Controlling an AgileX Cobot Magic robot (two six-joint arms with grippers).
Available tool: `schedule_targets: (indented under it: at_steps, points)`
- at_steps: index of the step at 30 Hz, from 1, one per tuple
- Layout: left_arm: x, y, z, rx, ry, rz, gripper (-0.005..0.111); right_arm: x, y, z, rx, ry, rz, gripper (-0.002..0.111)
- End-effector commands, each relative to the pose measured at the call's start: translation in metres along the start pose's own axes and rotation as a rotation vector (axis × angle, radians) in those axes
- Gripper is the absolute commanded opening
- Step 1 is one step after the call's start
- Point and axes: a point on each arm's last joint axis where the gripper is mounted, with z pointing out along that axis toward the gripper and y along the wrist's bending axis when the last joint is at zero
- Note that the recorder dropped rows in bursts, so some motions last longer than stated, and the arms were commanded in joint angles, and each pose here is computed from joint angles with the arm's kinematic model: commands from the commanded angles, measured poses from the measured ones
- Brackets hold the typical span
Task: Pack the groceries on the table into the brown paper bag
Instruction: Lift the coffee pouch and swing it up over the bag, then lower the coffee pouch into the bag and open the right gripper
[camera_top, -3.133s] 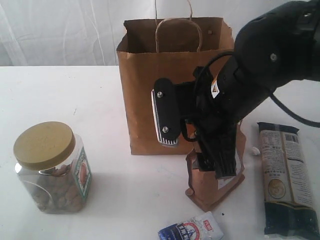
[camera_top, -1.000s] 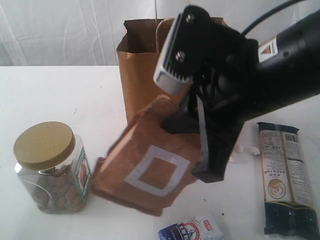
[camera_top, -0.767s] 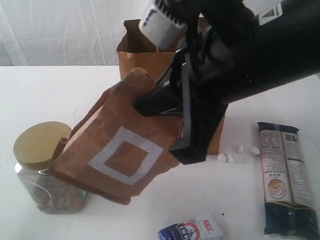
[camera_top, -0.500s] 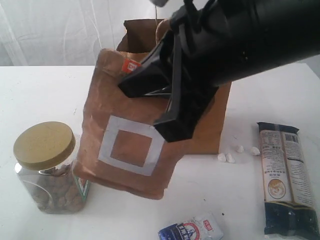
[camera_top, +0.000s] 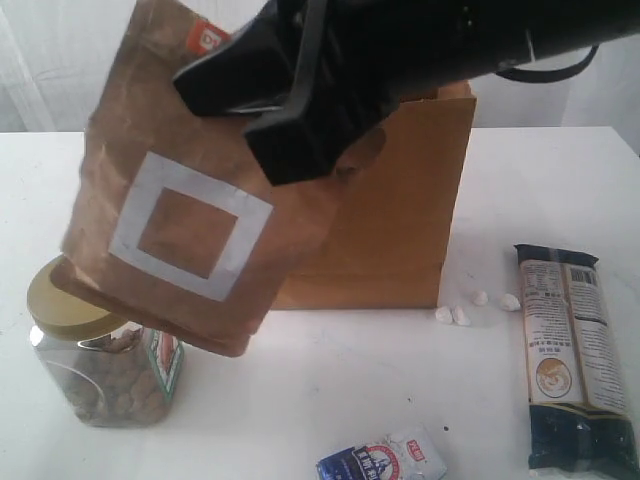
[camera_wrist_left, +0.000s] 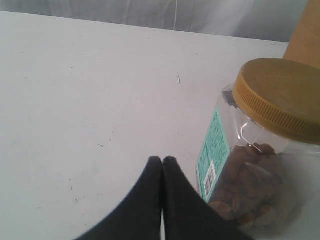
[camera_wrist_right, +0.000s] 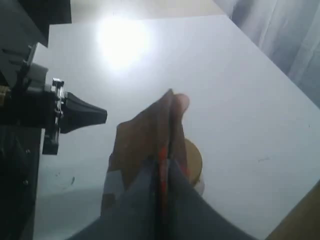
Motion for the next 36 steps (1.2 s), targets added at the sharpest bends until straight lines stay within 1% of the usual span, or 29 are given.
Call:
schedule_targets:
  at_steps: [1,7,11,21,25,27,30,33,36]
  points:
    - [0.001,0.000,0.000,0.003,-0.002,-0.004,0.000,-0.028,0.001,-0.010,0.006,-0.163,0.012,0.000]
    - [0.001,0.000,0.000,0.003,-0.002,-0.004,0.000,-0.057,0.000,-0.020,0.003,-0.293,0.032,0.000]
    - [0.001,0.000,0.000,0.003,-0.002,-0.004,0.000,-0.072,-0.005,-0.025,0.052,-0.353,0.021,0.000]
    - [0.001,0.000,0.000,0.003,-0.002,-0.004,0.000,-0.098,-0.033,-0.028,0.271,-0.493,0.035,0.000]
    - [0.001,0.000,0.000,0.003,-0.002,-0.004,0.000,-0.101,-0.045,-0.031,0.395,-0.538,0.044,0.000]
    - [0.001,0.000,0.000,0.003,-0.002,-0.004,0.000,-0.100,-0.053,-0.030,0.471,-0.535,0.013,0.000]
    - [0.001,0.000,0.000,0.003,-0.002,-0.004,0.000,-0.097,-0.064,-0.027,0.599,-0.493,-0.108,0.000]
    - [0.001,0.000,0.000,0.003,-0.002,-0.004,0.000,-0.093,-0.072,-0.021,0.670,-0.447,-0.210,0.000]
    - [0.001,0.000,0.000,0.003,-0.002,-0.004,0.000,-0.092,-0.075,-0.019,0.700,-0.415,-0.277,0.000]
